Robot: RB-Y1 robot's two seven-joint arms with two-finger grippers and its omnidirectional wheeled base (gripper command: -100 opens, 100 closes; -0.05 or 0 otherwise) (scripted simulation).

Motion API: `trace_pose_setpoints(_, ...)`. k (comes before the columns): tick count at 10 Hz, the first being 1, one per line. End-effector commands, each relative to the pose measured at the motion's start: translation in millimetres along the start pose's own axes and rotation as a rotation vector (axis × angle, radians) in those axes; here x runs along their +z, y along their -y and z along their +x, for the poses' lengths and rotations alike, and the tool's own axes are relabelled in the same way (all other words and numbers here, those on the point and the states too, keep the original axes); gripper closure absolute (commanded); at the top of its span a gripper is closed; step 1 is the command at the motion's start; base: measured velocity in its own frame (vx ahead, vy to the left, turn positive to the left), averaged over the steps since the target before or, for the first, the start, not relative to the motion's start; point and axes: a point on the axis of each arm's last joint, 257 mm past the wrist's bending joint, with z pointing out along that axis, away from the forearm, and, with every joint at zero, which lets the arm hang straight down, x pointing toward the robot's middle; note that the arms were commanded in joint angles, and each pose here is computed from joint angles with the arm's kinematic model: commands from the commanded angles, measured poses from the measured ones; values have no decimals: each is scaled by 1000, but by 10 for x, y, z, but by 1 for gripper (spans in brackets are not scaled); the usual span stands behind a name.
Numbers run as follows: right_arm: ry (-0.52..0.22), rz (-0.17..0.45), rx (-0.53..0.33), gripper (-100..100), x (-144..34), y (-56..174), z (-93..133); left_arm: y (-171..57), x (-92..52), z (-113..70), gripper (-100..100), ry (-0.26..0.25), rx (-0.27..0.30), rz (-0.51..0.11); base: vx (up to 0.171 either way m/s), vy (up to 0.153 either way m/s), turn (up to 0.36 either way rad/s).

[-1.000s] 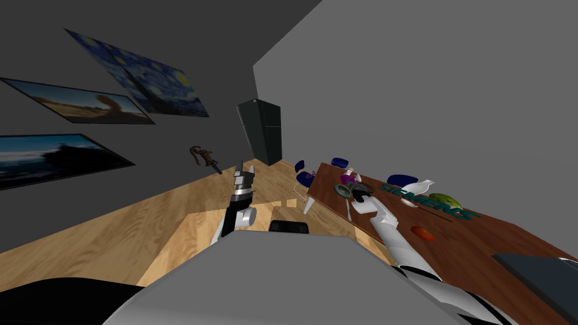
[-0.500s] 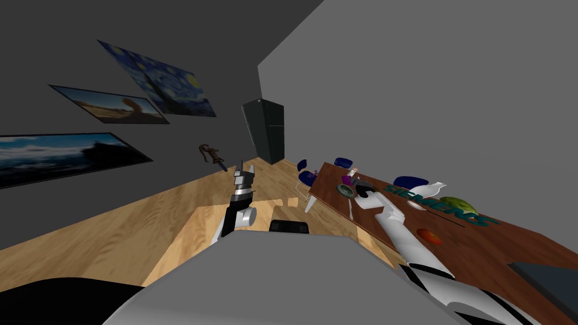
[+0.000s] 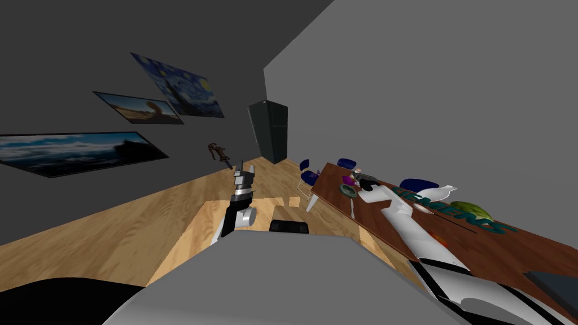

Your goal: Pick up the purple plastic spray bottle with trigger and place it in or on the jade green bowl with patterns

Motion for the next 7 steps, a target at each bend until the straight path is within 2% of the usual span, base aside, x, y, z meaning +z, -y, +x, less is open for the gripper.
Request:
trace_pose_setpoints(1,0,0,0,-100,0,0,0,0,0,0,0,0,0,0,-25,8,12)
trace_pose_setpoints(2,-1,3,0,0,2,6,-10,0,0,0,0,0,0,0,0,0,0)
trace_pose_setpoints(7,-1,3,-1,0,2,6,-8,0,0,0,0,0,0,0,0,0,0)
